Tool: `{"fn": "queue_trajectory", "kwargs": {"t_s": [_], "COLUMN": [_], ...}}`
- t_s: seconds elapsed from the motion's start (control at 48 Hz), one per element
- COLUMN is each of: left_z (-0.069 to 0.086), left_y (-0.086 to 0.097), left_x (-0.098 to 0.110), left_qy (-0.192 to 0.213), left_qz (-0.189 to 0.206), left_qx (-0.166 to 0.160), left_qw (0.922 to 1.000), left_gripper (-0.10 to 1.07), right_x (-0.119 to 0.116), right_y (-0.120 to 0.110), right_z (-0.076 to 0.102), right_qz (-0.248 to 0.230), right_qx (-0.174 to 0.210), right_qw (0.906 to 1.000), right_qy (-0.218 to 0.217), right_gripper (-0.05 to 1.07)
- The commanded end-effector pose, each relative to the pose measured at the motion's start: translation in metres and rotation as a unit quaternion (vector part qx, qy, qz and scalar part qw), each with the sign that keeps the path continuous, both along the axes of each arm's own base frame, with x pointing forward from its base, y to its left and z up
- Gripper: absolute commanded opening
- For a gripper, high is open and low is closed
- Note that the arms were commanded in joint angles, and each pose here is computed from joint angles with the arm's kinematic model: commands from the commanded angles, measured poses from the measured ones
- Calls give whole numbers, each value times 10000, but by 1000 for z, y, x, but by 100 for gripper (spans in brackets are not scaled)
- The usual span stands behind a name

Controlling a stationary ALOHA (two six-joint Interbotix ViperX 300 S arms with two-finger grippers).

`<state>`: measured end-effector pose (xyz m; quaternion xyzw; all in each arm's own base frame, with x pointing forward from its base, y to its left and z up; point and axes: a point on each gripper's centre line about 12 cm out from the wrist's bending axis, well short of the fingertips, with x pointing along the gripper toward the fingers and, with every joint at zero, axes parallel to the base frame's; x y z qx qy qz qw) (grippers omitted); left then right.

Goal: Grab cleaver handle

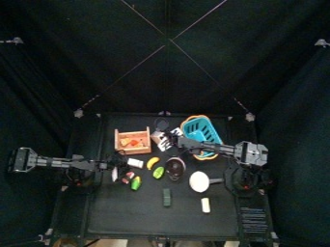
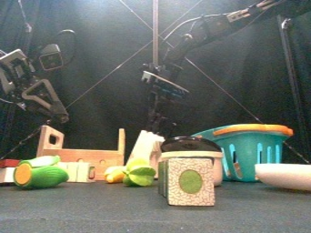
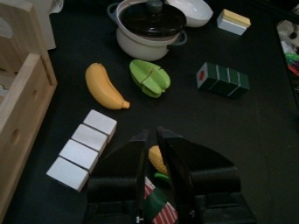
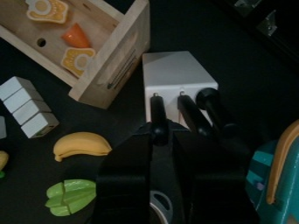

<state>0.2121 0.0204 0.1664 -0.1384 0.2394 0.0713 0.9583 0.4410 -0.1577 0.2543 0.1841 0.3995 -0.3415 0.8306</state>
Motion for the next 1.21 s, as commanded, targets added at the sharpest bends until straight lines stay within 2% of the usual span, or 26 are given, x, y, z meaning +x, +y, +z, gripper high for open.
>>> {"fn": "queue_trajectory", "kwargs": {"t_s": [0.0,0.458,0.688,0.938,1.188], "left_z": [5,5,5,4,4], "left_y": [1,1,1,1,1], "left_x": [3,3,4,3,3], "left_qy": [-91,-93,-104,-89,-81], "left_qz": [10,77,92,89,83], "left_qx": [6,-78,-108,-102,-103], "left_qw": [10000,9999,9998,9999,9999], "left_gripper": [60,60,60,60,60], "right_x": [4,5,5,-3,-14], "right_y": [9,39,46,58,69], "right_z": [29,49,55,74,89], "right_qz": [85,283,357,477,535], "right_qx": [-94,-230,-307,-559,-603], "right_qw": [9995,9993,9988,9972,9965], "right_qy": [-293,-127,-109,-172,-212], "right_gripper": [46,46,46,46,46]}}
